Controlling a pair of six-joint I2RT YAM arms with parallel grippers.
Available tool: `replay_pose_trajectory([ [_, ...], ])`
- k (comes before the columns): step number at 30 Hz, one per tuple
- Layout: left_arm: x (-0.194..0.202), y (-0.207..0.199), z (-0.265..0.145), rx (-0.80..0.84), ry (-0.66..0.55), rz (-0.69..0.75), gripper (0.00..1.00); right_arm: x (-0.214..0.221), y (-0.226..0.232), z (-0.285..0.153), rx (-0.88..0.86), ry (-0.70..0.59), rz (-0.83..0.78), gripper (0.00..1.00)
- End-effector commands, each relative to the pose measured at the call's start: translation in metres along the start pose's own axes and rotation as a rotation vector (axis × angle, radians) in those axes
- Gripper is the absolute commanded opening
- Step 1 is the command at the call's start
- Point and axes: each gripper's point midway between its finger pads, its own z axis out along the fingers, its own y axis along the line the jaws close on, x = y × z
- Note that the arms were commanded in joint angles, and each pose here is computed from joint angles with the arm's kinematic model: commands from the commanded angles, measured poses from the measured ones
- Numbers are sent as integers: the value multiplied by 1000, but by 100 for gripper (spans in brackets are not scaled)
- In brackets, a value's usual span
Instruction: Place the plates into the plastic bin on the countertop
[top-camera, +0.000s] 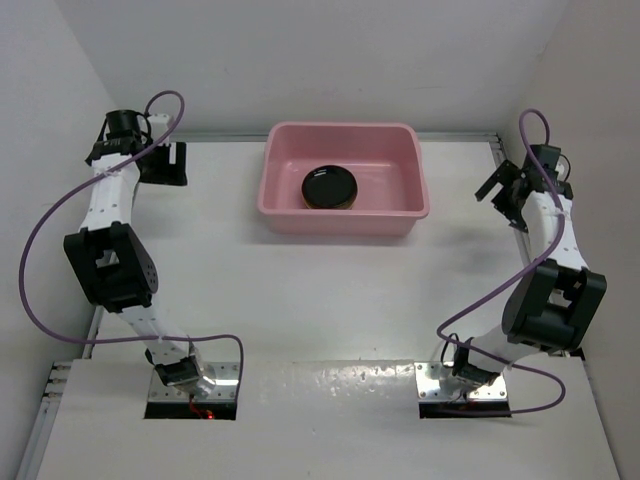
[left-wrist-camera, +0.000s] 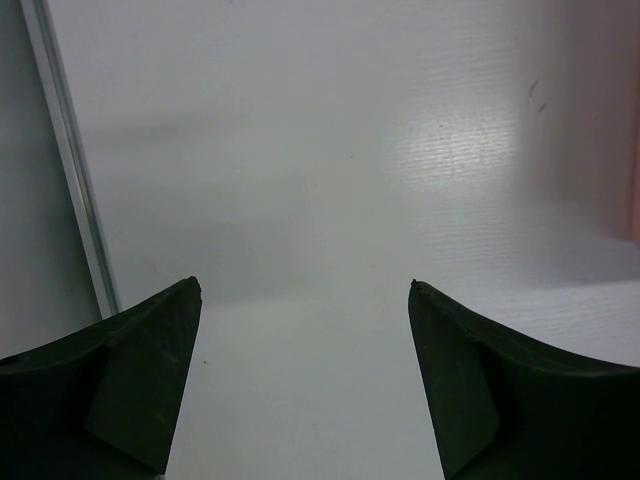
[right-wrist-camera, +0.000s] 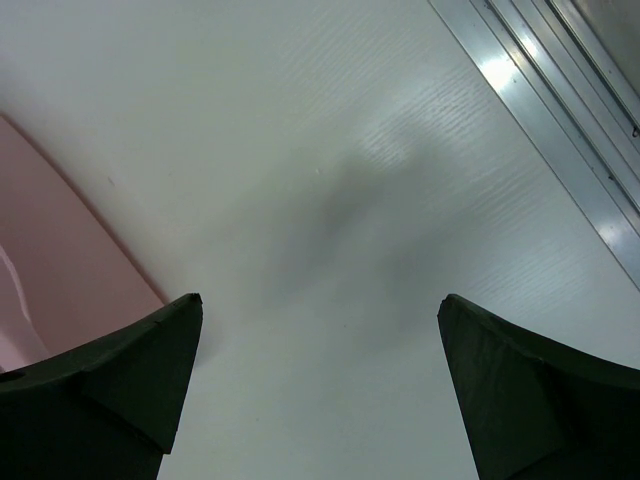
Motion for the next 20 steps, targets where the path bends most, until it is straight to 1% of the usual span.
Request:
replay_pose_trajectory([
  [1, -10, -5, -14, -9, -39, 12, 86, -29, 14, -15, -70, -100, -17, 100],
  [8, -6, -9, -9, 13, -27, -1, 86, -33, 23, -20, -124, -120, -39, 100],
  [17, -2, -13, -2, 36, -14, -23, 86, -42, 27, -25, -143, -159, -61, 100],
  [19, -7, -16, -3, 40, -23, -14, 86, -35, 31, -24, -167, -156, -81, 100],
  [20, -7, -16, -3, 40, -23, -14, 86, -41, 35, -27, -190, -208, -121, 100],
])
